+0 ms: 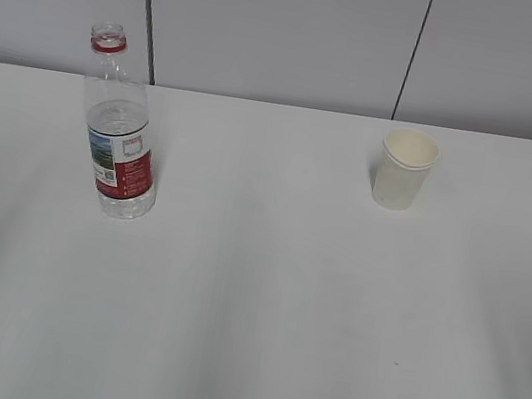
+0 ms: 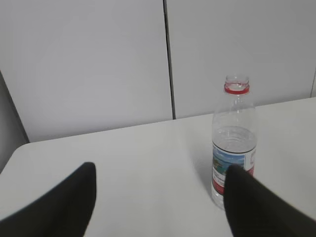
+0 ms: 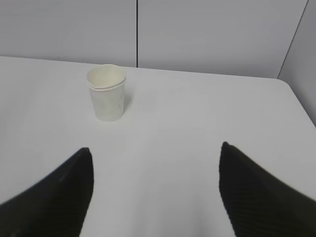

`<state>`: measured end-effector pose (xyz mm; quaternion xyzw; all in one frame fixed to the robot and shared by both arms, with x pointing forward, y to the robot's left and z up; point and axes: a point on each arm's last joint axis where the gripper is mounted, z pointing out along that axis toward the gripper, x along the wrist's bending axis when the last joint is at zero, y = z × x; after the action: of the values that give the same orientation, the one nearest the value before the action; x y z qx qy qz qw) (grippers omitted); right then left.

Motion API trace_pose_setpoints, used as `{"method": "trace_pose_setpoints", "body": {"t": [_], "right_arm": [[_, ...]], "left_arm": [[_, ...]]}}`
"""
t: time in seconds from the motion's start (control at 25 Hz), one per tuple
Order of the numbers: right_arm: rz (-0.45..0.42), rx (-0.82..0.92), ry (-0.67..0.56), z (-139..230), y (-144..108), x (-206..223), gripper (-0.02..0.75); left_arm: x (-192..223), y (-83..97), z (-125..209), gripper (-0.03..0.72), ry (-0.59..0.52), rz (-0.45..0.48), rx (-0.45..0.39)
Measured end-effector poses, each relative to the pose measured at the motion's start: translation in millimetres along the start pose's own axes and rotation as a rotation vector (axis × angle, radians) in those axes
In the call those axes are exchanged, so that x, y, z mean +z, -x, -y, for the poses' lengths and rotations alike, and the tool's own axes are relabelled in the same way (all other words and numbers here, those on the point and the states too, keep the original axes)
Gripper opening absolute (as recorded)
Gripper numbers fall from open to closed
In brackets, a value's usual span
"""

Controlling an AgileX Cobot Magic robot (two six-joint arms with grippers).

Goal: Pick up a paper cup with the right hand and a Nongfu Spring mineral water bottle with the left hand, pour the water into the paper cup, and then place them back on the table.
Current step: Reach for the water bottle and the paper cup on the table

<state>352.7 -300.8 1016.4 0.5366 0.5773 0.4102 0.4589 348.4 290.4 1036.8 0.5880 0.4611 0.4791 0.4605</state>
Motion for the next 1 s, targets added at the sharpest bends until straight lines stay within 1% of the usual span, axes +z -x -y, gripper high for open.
{"method": "trace_pose_setpoints", "body": {"t": [0.12,0.28,0.68,0.8,1.0], "right_arm": [[-0.001,-0.002,-0.003,0.1,0.0,3.3,0.587],[0.0,-0.002,0.014,-1.5,0.1,6.9,0.587],[0.0,0.002,0.031,-2.5,0.0,22.7,0.587],[-0.017,0.002,0.019,-0.8,-2.5,28.9,0.587],[-0.046,-0.004,0.002,2.1,-7.1,36.9,0.587]], "left_arm": [[10.1,2.0,9.1,0.495,0.017,0.006,-0.033],[12.1,2.4,11.0,0.495,0.044,0.005,-0.043],[18.2,2.9,13.8,0.495,0.023,0.008,-0.046],[18.5,2.8,13.8,0.495,0.024,0.007,-0.052],[24.9,3.0,17.5,0.495,-0.005,0.007,-0.067]]}}
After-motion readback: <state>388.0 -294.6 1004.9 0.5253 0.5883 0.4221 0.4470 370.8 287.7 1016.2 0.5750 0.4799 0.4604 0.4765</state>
